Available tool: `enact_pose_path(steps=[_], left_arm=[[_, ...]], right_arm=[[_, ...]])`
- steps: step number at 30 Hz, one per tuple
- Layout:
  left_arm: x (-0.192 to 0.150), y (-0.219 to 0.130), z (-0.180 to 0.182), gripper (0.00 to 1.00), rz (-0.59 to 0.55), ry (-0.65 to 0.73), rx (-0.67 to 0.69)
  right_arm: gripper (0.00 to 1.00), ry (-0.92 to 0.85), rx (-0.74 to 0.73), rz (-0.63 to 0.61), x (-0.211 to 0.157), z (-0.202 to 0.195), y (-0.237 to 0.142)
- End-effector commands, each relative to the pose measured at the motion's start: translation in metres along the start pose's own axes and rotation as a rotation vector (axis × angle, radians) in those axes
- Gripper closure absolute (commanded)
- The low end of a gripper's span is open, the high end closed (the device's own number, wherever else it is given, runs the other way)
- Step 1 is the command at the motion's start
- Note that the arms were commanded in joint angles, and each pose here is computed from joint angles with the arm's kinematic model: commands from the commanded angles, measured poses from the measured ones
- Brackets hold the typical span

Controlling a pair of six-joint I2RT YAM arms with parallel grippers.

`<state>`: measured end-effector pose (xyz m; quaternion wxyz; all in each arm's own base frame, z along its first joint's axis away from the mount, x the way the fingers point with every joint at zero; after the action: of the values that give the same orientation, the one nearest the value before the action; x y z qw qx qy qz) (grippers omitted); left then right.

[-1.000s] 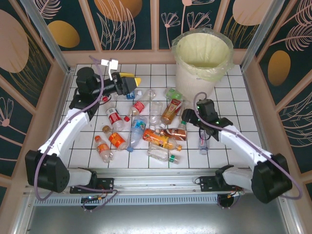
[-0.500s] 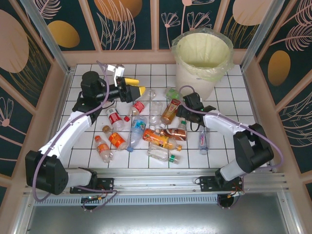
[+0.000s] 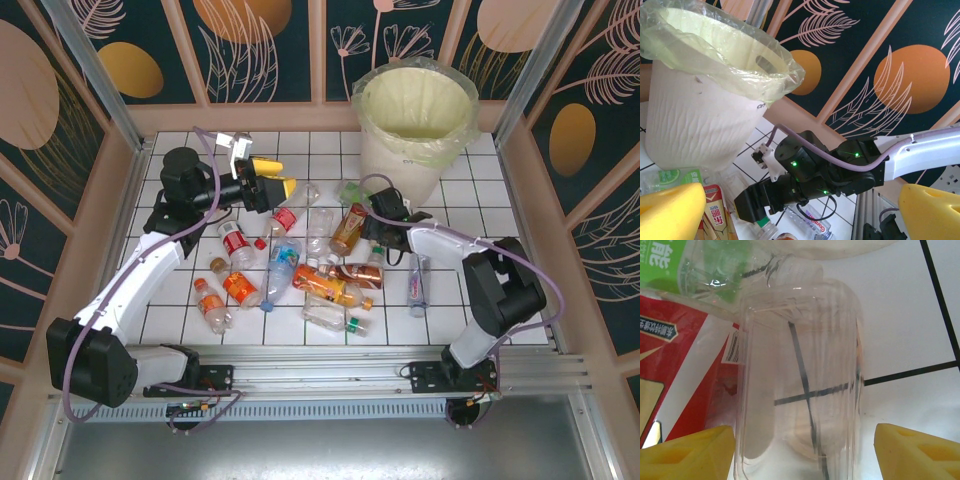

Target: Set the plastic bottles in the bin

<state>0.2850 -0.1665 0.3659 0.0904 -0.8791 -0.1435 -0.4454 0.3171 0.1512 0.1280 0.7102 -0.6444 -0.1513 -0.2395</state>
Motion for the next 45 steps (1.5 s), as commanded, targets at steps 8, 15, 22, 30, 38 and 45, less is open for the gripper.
enact_pose_path(steps=[8,15,22,30,38,45], left_arm=[[-0.003,0.0,0.001,0.02,0.004,0.018,0.01],[-0.004,0.001,0.002,0.01,0.008,0.016,0.01],[-0.005,0.0,-0.001,0.02,0.005,0.041,0.002],[-0.008,-0.001,0.002,0.01,-0.008,0.05,0.014],[-0.005,-0.006,-0.004,0.02,-0.032,0.078,0.025],[-0.002,-0.01,-0.01,0.01,-0.056,0.097,0.035]], right_arm=[[0.28,-0.053,-0.039,-0.008,0.007,0.006,0.013],[0.36,-0.095,-0.052,-0.059,0.013,0.003,0.0],[0.36,-0.245,-0.022,-0.116,0.016,0.004,-0.027],[0.39,-0.357,0.075,-0.132,0.013,0.005,-0.074],[0.44,-0.382,0.383,-0.219,0.018,0.029,-0.135],[0.43,-0.386,0.573,-0.353,0.049,0.05,-0.189]])
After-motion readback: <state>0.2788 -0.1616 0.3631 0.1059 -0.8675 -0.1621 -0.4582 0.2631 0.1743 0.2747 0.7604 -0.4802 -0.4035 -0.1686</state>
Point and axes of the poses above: each hand's point on the last joint's axis, 136 mm out from that joint toward the fingers, its own y axis out along the fingers, its own z axis along the line the jaws close on, x = y × z, the point moved 8 cm from there along -y, back along the fingers, and after that the axes turned 6 degrees about -y, right-handed, at the moved point
